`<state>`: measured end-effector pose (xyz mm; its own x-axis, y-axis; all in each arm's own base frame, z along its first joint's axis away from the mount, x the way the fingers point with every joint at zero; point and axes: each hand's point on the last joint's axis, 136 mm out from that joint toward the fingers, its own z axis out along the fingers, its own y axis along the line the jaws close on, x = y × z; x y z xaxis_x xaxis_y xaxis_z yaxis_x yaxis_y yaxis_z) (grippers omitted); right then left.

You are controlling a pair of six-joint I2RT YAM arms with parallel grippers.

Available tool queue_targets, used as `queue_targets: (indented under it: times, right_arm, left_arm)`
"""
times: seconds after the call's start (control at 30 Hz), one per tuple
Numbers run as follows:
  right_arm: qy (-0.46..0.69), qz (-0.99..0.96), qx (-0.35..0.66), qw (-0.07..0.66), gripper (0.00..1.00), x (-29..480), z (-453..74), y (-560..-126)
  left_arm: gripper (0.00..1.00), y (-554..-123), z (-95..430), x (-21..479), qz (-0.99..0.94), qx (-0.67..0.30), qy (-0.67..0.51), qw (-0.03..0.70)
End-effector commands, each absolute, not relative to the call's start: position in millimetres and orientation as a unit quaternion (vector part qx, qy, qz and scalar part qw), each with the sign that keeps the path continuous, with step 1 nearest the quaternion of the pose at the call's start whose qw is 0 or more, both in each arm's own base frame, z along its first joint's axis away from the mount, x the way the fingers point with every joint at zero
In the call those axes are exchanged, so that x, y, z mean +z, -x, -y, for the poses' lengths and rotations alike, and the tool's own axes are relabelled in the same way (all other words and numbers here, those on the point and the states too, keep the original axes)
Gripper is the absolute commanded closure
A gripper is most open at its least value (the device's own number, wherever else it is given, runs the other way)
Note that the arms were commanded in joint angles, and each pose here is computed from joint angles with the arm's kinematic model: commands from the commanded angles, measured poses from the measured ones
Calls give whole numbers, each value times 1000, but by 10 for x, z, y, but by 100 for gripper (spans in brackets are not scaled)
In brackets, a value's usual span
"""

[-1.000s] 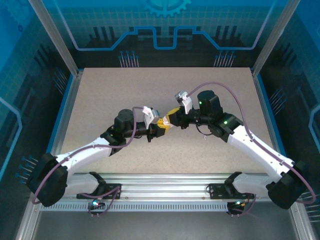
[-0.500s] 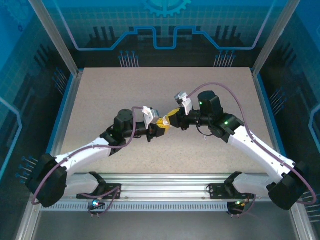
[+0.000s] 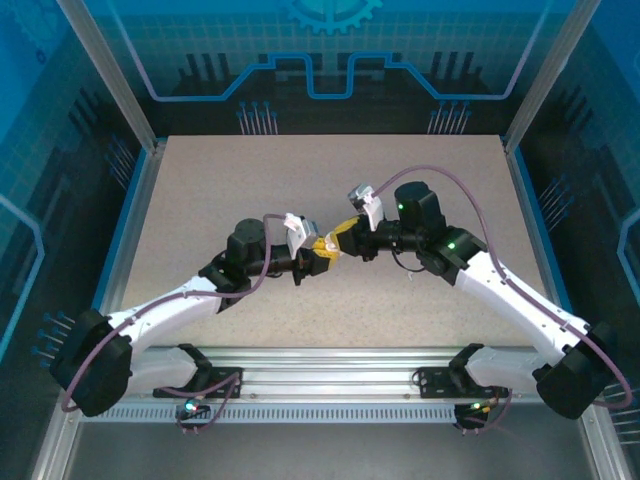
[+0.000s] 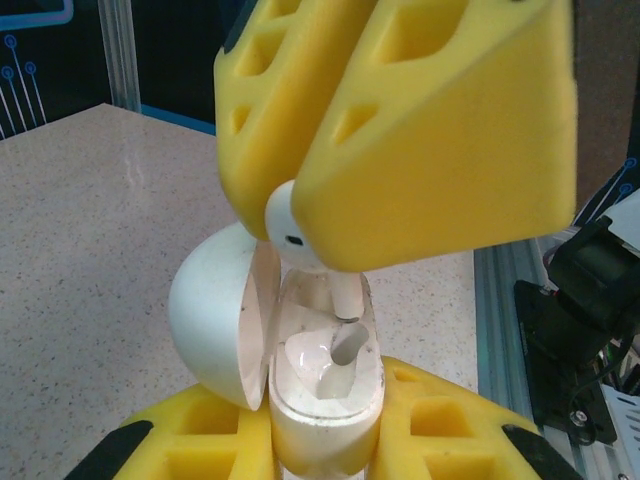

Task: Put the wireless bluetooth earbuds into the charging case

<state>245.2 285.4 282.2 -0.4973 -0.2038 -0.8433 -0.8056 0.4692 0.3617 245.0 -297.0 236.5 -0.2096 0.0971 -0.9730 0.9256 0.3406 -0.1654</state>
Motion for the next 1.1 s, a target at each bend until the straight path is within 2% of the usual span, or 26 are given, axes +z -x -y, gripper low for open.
queue_targets:
  times: [0.0,1.07]
  right_arm:
    - [342,-771,406,352,80,2699,-2921,-2352]
    - [340,-747,406,402,81,3031,-2904,-2372]
  left_arm:
    - [82,-2392,2988,2660,-614,-420,-411,527]
    - [82,-2415,3000,2632,-620,-420,-408,522]
